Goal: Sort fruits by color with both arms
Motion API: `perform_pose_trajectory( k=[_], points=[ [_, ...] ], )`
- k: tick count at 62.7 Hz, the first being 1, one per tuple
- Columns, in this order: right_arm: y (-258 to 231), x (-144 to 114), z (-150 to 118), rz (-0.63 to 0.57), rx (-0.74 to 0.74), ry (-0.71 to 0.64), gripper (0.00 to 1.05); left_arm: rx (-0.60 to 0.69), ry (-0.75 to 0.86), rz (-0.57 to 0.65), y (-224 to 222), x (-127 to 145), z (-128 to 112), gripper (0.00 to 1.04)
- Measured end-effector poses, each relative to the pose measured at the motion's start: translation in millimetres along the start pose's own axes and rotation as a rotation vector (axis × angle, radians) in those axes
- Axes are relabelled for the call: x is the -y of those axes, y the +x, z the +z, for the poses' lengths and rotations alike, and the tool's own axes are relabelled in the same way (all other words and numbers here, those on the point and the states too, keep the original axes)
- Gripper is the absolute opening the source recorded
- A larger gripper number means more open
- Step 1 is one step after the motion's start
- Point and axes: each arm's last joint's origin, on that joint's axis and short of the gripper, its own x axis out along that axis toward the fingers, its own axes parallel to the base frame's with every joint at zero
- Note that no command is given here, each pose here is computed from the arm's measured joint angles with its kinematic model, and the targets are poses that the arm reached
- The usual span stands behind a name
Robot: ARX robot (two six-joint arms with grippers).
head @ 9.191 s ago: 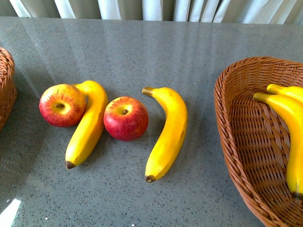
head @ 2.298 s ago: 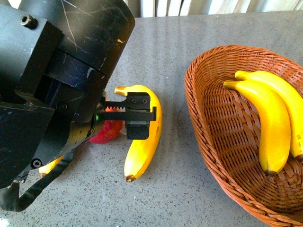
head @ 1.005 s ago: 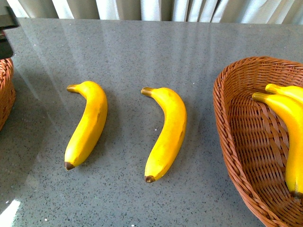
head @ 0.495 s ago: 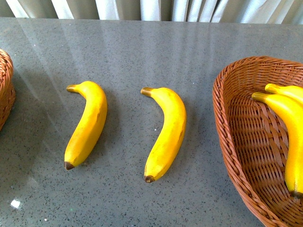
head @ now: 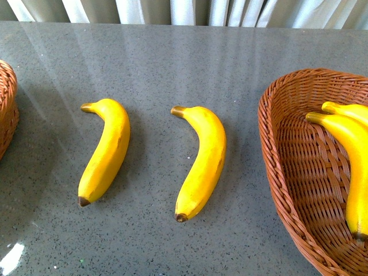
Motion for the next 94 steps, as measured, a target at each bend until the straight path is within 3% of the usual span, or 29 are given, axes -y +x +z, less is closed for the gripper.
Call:
perform_pose_trajectory(
  k=[11, 26, 32, 39, 46, 59, 94],
  points=[
    [0.0, 0.0, 0.0, 0.0, 0.0, 0.0, 0.96, 0.02, -0.017, -0.048, -9.0, 1.2, 4.5, 0.96],
    [0.0, 0.0, 0.0, 0.0, 0.0, 0.0, 0.96, 0.229, -0.09, -0.264, -48.6, 0.7, 35.5, 0.96],
    [0.0, 0.0, 0.0, 0.0, 0.0, 0.0, 0.96, 0.37, 0.009, -0.602, -47.0, -7.5, 32.1, 0.8],
    [0.0, 0.0, 0.0, 0.001, 0.0, 0.0, 0.96, 0.578, 0.138, -0.768, -55.7, -21.8, 27.5, 0.6],
    [0.0, 0.0, 0.0, 0.0, 0.0, 0.0, 0.96, 0.638, 0.198, -0.748, -57.8, -33.9, 21.8, 0.39],
    [0.0, 0.0, 0.0, 0.0, 0.0, 0.0, 0.96, 0.637, 0.23, -0.737, -53.1, -54.0, 11.1, 0.01],
    [0.0, 0.0, 0.0, 0.0, 0.0, 0.0, 0.96, 0.653, 0.232, -0.741, -60.5, -74.7, -13.5, 0.02]
  ],
)
